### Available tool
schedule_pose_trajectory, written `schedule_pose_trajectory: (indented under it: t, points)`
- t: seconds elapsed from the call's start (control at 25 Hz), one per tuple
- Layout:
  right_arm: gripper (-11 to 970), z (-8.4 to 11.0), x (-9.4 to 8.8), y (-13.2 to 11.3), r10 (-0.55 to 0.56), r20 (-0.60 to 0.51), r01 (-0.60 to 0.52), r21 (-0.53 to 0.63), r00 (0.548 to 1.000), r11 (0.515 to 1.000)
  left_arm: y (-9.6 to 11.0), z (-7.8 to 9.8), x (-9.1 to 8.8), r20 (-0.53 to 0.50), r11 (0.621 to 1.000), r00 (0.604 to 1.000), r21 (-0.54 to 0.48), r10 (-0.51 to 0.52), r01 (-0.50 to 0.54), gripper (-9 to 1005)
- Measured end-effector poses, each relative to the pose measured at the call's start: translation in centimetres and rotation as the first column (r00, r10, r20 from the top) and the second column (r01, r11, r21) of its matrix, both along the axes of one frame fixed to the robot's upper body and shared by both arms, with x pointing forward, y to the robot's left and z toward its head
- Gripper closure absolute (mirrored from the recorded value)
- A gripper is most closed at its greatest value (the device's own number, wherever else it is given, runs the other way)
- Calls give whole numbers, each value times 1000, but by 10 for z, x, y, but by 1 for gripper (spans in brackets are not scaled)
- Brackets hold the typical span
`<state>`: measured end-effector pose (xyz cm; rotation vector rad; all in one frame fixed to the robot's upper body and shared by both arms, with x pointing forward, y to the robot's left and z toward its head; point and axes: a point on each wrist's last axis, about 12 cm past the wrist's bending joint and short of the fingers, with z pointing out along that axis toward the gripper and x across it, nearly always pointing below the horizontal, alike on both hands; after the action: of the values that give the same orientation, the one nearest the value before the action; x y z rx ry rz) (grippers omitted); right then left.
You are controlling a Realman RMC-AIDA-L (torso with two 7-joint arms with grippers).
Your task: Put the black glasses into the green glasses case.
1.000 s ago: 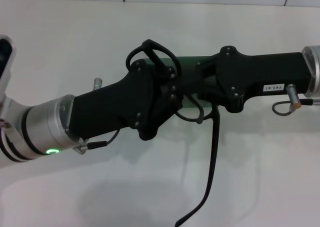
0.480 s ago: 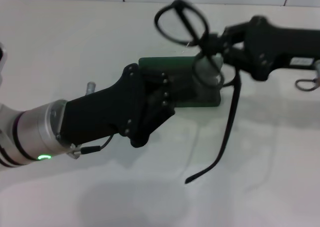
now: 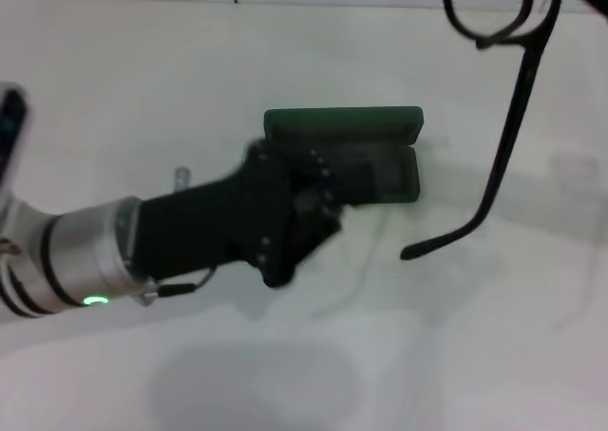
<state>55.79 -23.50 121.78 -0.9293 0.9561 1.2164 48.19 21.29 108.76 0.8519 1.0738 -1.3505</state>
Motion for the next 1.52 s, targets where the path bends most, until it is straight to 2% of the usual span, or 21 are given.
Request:
schedule_pose_trajectory:
  t: [0.2,0.28,0.4,0.52,0.64,0.84,1.08,1.52]
  points:
    - [905,-7,10,14,-14,12,14,50,1000,999,-22,3,4,33,990,990,53,-135,133,960]
    - [905,-14,16,23,-22,6,22,53,1000,998,-28,5,5,51,987,987,51,-152,149,959]
    - [905,-27,24,40,-31,-9,31,26,999,999,-28,8,8,61,996,994,-4,-91,91,959]
    - [905,-37,24,51,-24,-6,23,-24,1000,999,-23,9,9,67,997,998,-74,-6,11,959]
    - [905,-46,23,58,-22,-13,21,-84,1000,996,-18,11,7,64,993,997,-113,31,-23,959]
    - [905,-55,22,66,-18,-24,14,-153,1000,988,-14,13,7,52,986,997,-158,60,-51,959]
    - [905,-61,21,75,7,-30,-13,-210,1000,978,-10,16,11,-15,977,997,-202,71,-73,959]
    - [905,-65,20,75,1,-38,-10,-226,999,974,-7,17,14,-76,975,995,-211,62,-77,959]
